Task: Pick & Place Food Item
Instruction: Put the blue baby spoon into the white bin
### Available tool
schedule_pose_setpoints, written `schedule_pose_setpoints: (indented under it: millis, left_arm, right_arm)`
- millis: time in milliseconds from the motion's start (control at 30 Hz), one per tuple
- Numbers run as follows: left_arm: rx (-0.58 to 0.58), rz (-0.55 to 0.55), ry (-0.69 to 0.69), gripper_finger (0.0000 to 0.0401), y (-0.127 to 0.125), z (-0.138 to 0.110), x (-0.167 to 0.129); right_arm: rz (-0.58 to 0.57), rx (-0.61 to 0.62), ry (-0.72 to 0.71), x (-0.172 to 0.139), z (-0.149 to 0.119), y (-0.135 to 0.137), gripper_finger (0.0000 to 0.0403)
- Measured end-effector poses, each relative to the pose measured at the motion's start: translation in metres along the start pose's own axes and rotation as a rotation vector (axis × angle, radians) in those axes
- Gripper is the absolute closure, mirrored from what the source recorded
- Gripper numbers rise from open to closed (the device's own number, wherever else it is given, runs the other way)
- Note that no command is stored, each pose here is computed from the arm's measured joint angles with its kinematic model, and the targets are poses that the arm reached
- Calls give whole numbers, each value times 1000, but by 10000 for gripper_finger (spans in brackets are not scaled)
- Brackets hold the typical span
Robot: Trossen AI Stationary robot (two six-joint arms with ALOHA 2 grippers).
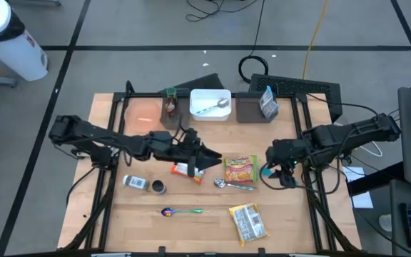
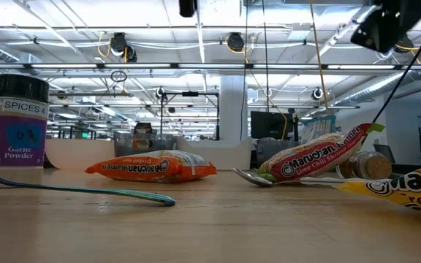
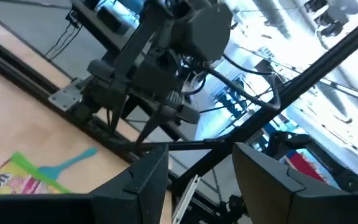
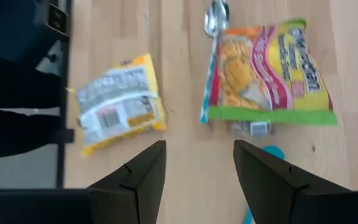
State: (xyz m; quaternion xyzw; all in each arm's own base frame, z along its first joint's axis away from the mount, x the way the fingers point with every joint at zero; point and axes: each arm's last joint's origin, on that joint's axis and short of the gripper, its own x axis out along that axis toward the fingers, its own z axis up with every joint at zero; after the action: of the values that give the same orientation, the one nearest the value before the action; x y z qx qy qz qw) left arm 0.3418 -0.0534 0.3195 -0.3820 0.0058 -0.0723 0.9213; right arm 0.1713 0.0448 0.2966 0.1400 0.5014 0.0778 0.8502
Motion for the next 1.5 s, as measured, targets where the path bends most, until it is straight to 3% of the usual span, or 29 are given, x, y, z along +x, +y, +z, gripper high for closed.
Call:
schedule_pose_setpoints:
  millis: [133, 400, 600, 867, 1500]
  left_arm:
    - [-33, -35, 6, 215, 2, 0, 3]
    - [-5, -45, -9, 215, 0, 4, 1]
    - [-3, -36, -8, 215, 9, 12, 1]
    - [-17, -63, 23, 215, 19, 22, 0]
    - [-14, -69, 80, 215, 21, 19, 0]
  right_arm:
    - [-7, 13, 51, 22, -14, -13, 222]
    - [116, 107, 53, 62, -31, -48, 222]
    - [55, 135, 44, 66, -30, -73, 222]
    - [59, 115, 100, 77, -28, -95, 222]
    - [82, 54, 231, 109, -29, -122, 222]
